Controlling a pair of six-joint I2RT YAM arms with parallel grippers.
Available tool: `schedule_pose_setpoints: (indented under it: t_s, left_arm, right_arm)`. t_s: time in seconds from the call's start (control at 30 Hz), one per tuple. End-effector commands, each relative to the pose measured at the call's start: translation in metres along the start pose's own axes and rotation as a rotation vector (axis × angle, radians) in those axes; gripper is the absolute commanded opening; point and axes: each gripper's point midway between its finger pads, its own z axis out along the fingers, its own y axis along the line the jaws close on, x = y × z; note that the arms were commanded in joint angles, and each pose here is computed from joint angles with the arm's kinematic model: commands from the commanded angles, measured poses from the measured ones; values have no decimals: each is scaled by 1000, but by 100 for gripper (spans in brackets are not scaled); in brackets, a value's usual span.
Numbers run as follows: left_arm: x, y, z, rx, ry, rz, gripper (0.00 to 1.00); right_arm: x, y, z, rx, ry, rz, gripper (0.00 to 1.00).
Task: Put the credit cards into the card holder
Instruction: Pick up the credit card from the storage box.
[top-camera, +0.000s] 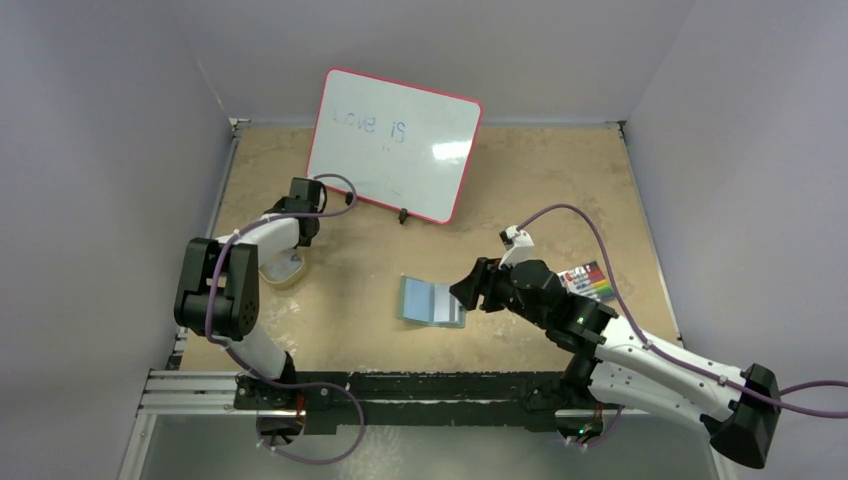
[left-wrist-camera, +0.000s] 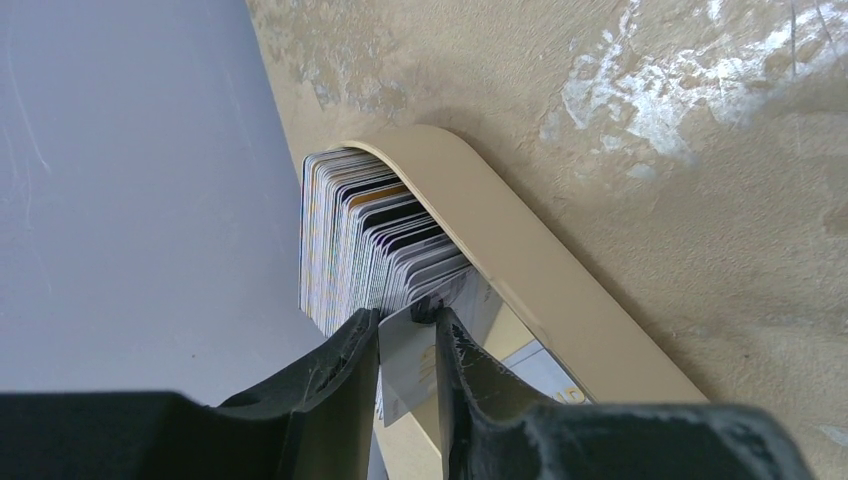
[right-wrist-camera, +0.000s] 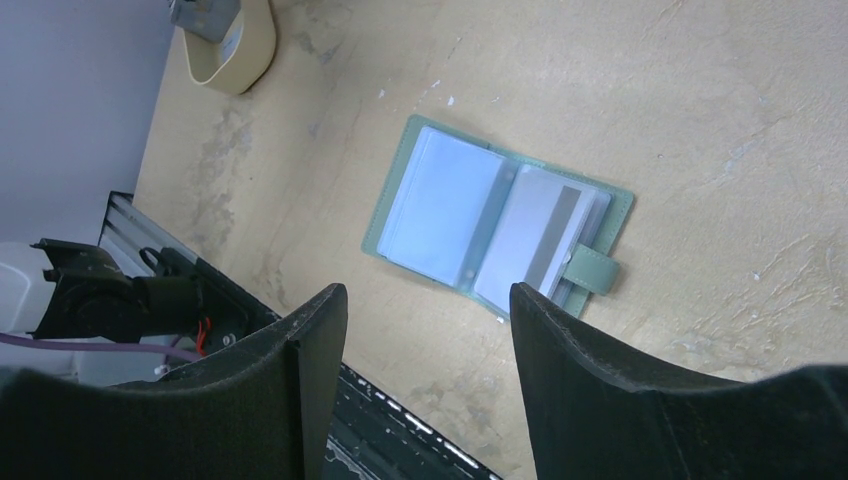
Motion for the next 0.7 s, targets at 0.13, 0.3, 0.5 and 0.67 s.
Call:
schedule_pose_setpoints:
  t_s: [0.13, 0.3, 0.5, 0.67]
  left_arm:
    - [-17, 24, -10, -30, -17, -21, 23]
    - [-16, 23, -10, -13, 5, -8, 7]
    - [-9, 22, -18, 30, 79, -22, 6]
    - [-17, 19, -31, 97, 61, -64, 0]
  right_arm:
    - [-6, 7, 1, -24, -21, -1, 63]
    - [-9, 10, 1, -30, -23, -11, 63]
    - [-7, 16, 1, -60, -7, -11, 64]
    - [-11, 22, -1, -78, -12, -6, 63]
